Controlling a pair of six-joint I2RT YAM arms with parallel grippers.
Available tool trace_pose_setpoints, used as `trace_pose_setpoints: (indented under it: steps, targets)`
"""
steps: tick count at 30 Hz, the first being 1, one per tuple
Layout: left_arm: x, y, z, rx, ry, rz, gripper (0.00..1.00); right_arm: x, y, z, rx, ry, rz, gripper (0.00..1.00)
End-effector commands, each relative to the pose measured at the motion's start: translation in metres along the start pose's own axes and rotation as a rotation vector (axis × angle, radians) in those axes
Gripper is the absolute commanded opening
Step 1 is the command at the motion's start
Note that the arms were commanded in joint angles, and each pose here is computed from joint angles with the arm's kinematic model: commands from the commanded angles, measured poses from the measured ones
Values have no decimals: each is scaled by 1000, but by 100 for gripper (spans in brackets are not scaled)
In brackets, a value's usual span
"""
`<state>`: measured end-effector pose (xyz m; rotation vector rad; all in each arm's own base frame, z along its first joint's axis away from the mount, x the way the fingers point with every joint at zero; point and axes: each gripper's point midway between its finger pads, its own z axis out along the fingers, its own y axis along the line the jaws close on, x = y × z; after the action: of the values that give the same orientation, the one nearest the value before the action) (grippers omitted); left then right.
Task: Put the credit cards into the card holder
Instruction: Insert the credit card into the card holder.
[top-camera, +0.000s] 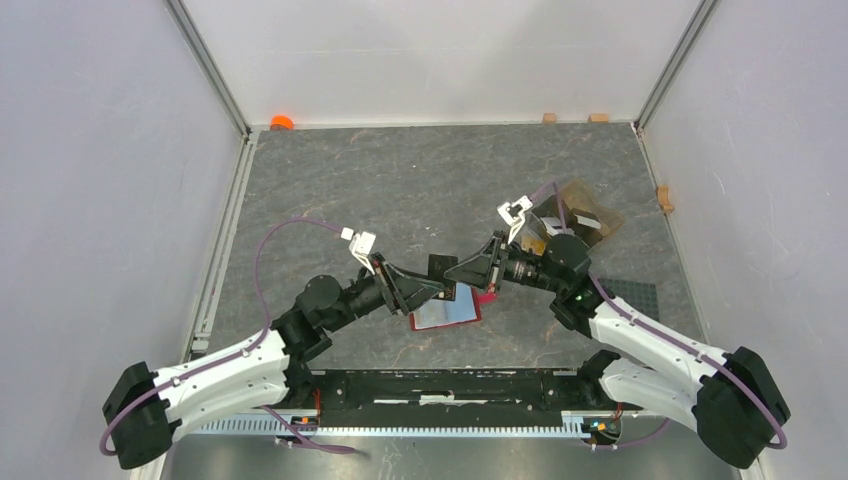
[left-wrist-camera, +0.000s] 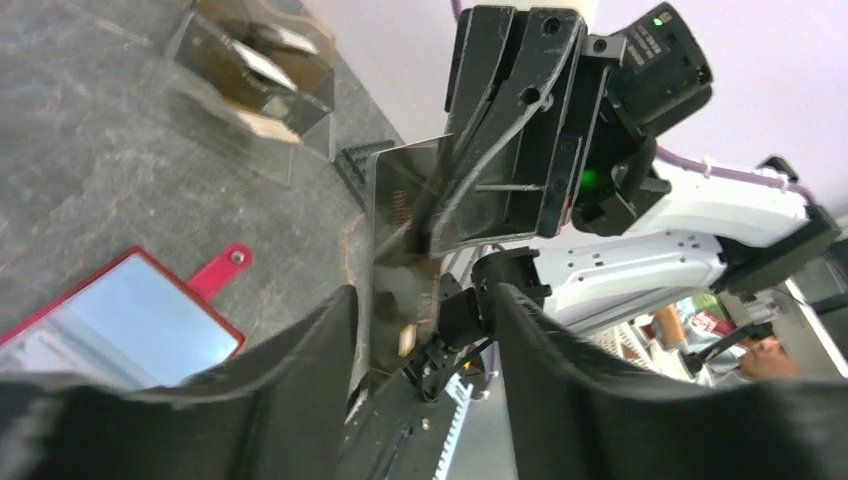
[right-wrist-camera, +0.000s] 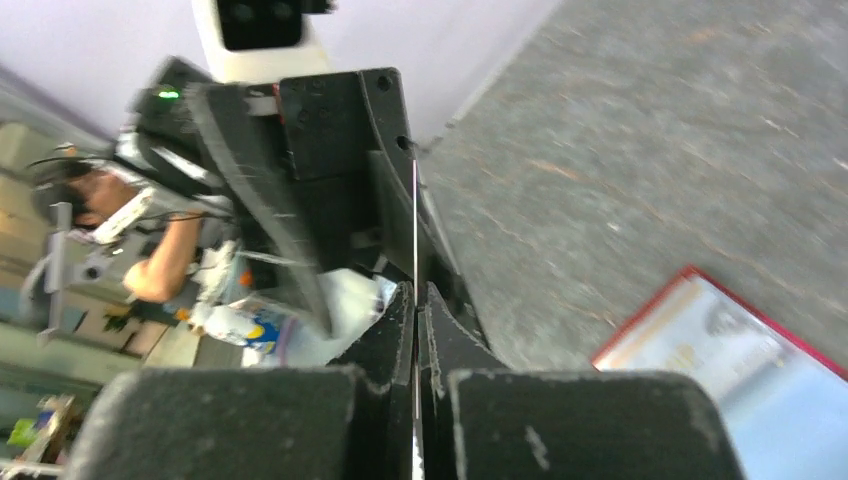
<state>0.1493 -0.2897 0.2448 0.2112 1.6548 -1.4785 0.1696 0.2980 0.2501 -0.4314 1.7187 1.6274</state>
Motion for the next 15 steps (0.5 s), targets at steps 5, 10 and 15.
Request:
trace_pose_setpoints:
  steps: [5,10,15]
  targets:
    - [24,87,-18,-503,106,-86,90,27,-116,-31,441,125,-10,0]
    - [50,126,-35,-675,226,-137,97,42,-132,-30,438,188,11,0]
    - [63,152,-42,-748,289,-155,99,51,-142,-25,424,208,55,0]
